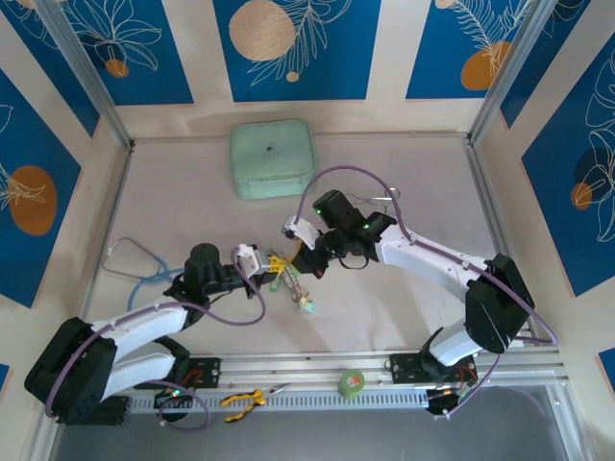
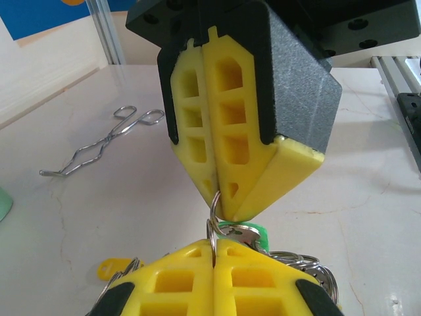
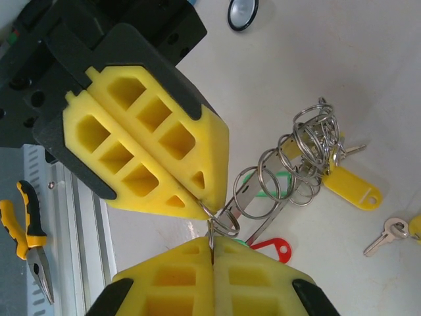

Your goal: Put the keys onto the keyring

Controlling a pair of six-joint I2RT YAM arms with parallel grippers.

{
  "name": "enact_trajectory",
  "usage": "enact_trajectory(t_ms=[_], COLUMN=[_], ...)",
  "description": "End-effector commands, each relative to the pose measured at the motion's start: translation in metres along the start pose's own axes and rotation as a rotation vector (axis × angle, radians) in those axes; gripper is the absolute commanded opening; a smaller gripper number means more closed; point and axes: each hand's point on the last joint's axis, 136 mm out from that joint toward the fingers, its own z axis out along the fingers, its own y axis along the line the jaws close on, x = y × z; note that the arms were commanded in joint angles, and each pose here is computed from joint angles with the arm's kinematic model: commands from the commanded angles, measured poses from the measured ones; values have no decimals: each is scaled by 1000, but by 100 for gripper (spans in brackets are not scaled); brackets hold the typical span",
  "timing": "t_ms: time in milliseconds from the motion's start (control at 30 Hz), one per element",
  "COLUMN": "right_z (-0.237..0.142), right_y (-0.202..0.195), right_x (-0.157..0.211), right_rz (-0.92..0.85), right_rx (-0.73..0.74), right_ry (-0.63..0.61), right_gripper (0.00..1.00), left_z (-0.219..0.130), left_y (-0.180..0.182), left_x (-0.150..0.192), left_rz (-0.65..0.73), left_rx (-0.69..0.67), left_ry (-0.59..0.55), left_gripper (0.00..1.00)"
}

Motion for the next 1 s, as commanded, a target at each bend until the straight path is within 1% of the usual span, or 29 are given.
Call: enact_trajectory(t_ms=[0, 167, 600, 967], right_z=[-3, -4, 1, -3], right_y=[-10, -11, -4, -15], right_x=[-8, -9, -19, -13], right_rz=[45, 67, 53, 158], right_rx=[28, 22, -13, -21], right_ry=[-13, -21, -42, -45], right_gripper=[0, 0, 0, 0], left_z=[1, 1, 2, 1], left_y=[0, -1, -1, 1], left_x=[-20, -19, -20, -18], left_rz=[45, 51, 53, 60], left_rx=[14, 15, 14, -7], left_ry=[-48, -49, -48, -44], left_gripper=[0, 0, 0, 0])
